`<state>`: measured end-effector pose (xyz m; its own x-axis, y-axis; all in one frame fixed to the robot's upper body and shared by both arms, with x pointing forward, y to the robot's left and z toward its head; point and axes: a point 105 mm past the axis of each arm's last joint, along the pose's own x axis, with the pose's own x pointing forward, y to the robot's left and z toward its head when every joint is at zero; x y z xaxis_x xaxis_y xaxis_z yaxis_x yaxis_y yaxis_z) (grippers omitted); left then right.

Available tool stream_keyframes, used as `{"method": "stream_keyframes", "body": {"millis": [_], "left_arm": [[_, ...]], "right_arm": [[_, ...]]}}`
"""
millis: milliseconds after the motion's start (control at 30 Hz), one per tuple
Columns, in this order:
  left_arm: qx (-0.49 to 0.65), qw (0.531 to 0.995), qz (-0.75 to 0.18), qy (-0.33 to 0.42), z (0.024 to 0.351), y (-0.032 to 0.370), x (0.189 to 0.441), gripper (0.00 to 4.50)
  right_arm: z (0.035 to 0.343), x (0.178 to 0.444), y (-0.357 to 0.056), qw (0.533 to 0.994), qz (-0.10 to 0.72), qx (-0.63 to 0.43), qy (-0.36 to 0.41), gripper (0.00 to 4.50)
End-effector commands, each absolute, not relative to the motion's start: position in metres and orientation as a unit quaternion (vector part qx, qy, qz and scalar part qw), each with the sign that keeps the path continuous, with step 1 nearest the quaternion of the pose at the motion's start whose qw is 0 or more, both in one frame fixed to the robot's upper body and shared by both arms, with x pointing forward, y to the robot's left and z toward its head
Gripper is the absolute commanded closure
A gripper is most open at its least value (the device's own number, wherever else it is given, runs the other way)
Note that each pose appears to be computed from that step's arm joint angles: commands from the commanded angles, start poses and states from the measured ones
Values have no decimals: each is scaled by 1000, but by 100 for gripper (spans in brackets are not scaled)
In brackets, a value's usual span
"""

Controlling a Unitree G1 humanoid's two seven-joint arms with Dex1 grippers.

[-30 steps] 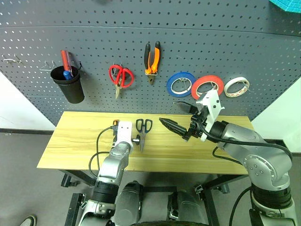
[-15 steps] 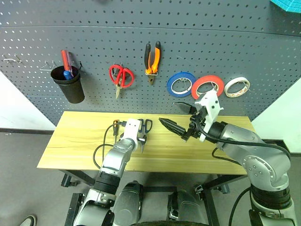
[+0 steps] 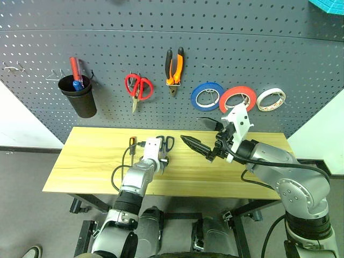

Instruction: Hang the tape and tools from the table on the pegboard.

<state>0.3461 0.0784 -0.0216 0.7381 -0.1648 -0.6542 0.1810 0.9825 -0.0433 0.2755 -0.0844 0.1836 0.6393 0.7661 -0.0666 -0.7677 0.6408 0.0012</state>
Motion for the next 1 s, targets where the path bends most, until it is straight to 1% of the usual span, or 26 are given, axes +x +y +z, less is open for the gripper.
{"method": "stream_keyframes", "body": {"millis": [33, 500, 667, 1000], "left_arm": [[9, 940, -96, 328, -11, 72, 356, 0], [21, 935, -58, 348, -20, 77, 357, 0], [13, 932, -65, 355, -24, 70, 358, 0], [21, 936, -80, 343, -21, 62, 365, 0]], "right_arm": [[193, 272, -81, 904, 428, -17, 6, 4], [193, 272, -80, 906, 423, -17, 5, 4], [194, 271, -80, 907, 421, -16, 5, 4], [191, 270, -82, 910, 415, -16, 8, 4]]}}
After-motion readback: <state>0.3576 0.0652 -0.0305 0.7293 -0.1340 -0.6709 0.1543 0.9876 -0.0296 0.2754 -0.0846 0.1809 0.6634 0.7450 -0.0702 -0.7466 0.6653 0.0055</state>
